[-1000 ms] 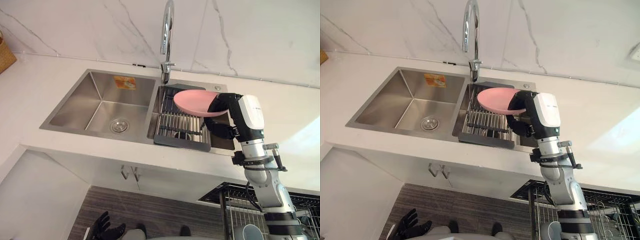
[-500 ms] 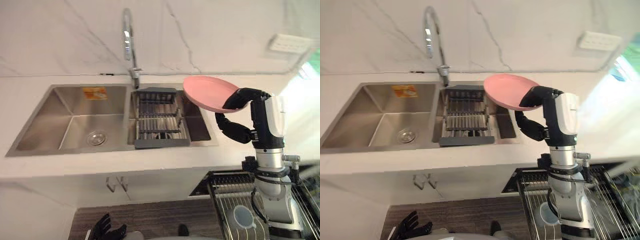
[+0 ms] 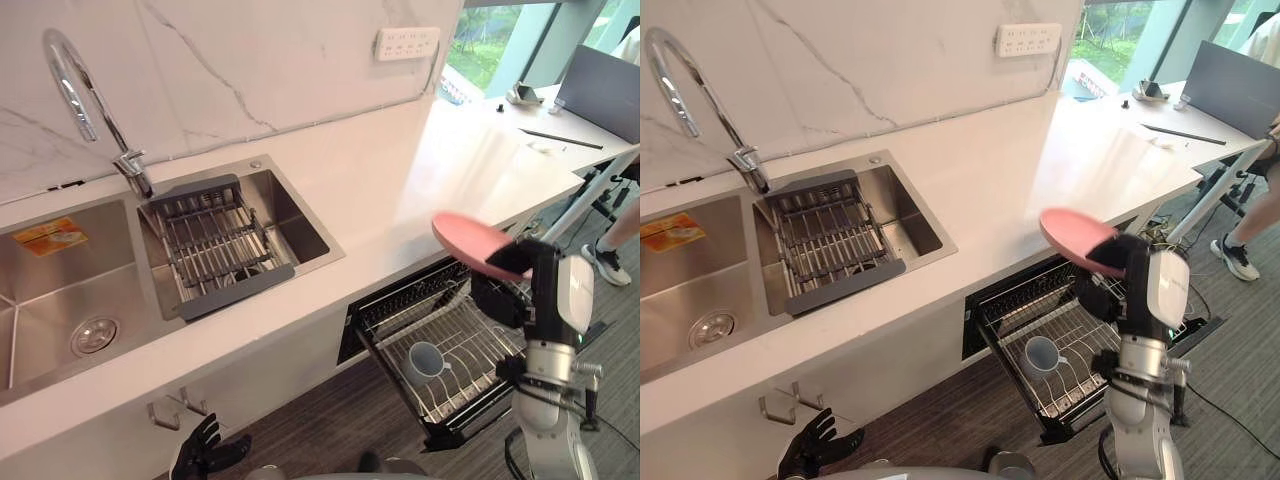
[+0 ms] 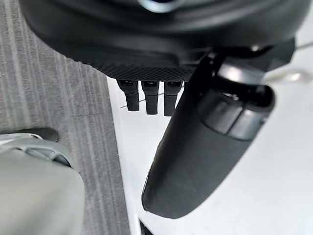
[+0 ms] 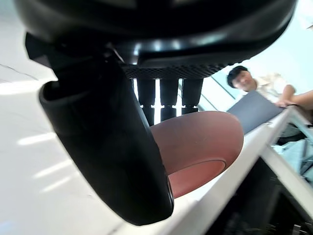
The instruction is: Walk over to the sink, pick up the cup, carry it to the dishwasher, place the cup inside the dishwasher, then close the dishwasher door
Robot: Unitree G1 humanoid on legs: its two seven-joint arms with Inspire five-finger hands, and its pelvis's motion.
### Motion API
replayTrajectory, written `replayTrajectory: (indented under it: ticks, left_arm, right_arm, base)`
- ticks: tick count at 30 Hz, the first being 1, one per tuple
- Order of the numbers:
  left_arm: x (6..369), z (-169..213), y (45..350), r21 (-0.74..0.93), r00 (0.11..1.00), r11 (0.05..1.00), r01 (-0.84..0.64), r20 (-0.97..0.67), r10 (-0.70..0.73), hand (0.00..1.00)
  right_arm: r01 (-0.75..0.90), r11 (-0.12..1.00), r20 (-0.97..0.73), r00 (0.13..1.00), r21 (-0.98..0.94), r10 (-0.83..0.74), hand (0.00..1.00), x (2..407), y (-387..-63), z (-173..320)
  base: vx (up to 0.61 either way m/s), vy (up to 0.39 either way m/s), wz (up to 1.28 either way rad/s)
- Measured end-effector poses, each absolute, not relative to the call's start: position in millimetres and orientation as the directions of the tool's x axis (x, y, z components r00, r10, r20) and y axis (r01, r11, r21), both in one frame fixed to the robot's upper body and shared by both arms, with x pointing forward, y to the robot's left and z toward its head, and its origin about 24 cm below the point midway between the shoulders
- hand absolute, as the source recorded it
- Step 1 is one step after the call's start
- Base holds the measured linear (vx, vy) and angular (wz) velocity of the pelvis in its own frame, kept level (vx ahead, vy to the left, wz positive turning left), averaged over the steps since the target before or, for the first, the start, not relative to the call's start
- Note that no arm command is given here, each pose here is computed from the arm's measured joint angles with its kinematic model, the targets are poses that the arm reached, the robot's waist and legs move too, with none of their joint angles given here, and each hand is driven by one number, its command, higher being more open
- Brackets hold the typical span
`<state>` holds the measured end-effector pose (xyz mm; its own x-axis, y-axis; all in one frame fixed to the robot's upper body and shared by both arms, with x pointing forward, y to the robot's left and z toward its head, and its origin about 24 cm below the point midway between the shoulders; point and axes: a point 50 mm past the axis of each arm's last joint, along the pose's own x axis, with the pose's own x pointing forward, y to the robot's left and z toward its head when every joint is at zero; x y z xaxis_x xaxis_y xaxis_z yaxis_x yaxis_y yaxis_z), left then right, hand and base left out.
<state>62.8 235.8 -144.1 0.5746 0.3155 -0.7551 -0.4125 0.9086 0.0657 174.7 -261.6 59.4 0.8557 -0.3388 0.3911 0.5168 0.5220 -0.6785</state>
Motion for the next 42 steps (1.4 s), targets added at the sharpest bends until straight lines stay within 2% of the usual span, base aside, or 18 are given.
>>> replayTrajectory:
  ticks: [5,11,14,17,18,21,22,27,31,35,42]
  left_arm:
    - [58.6,-146.4,229.7,0.056,0.562,0.905,-0.421,-0.768,0.309,0.90]
    - [78.6,-142.7,215.7,0.001,0.623,0.918,-0.397,-0.734,0.271,0.90]
    - [100.4,-137.3,213.0,-0.032,0.670,0.921,-0.388,-0.696,0.258,0.90]
    - [138.7,-126.2,206.4,-0.079,0.743,0.934,-0.349,-0.631,0.224,0.90]
    - [177.4,-109.3,199.6,-0.125,0.811,0.941,-0.314,-0.551,0.197,0.90]
    - [191.9,-102.4,198.5,-0.134,0.826,0.940,-0.315,-0.526,0.202,0.90]
    - [196.3,-99.6,198.3,-0.137,0.834,0.940,-0.311,-0.513,0.201,0.90]
    - [227.1,-80.1,195.4,-0.189,0.875,0.930,-0.316,-0.437,0.209,0.90]
    - [228.4,-78.9,194.9,-0.202,0.876,0.924,-0.323,-0.433,0.212,0.90]
    - [230.6,-75.6,195.1,-0.208,0.884,0.924,-0.320,-0.417,0.212,0.90]
    - [233.2,-70.4,194.5,-0.219,0.898,0.927,-0.306,-0.389,0.205,0.90]
  right_arm:
    - [0.504,0.535,0.338,0.860,-0.678,-0.382,0.30,162.5,-259.4,47.0]
    - [0.497,0.598,0.304,0.865,-0.629,-0.399,0.30,162.5,-249.2,41.1]
    - [0.500,0.634,0.290,0.864,-0.591,-0.411,0.30,176.8,-245.2,41.5]
    - [0.494,0.658,0.212,0.861,-0.568,-0.463,0.30,203.8,-251.6,29.2]
    - [0.522,0.680,0.150,0.836,-0.514,-0.528,0.30,231.0,-262.7,30.5]
    - [0.545,0.686,0.142,0.821,-0.482,-0.553,0.30,240.0,-269.4,38.3]
    - [0.549,0.680,0.152,0.819,-0.486,-0.552,0.90,244.9,-272.5,42.3]
    - [0.642,0.644,0.181,0.753,-0.415,-0.633,0.90,278.1,-305.7,77.5]
    - [0.680,0.632,0.207,0.725,-0.371,-0.657,0.90,286.4,-317.0,95.7]
    - [0.690,0.644,0.252,0.722,-0.330,-0.644,0.90,287.3,-315.2,107.8]
    - [0.623,0.746,0.336,0.773,-0.236,-0.538,0.90,277.3,-300.8,122.6]
  base:
    - [0.06,-0.045,-0.22]
    - [-0.03,-0.004,-0.12]
    - [-0.10,0.002,-0.06]
    - [-0.19,-0.002,-0.01]
    - [-0.24,-0.007,0.02]
    - [-0.11,-0.013,0.01]
    - [-0.05,-0.014,0.02]
    - [-0.08,-0.020,0.02]
    - [0.00,-0.042,0.10]
    - [0.02,-0.027,0.04]
    - [0.00,-0.005,-0.01]
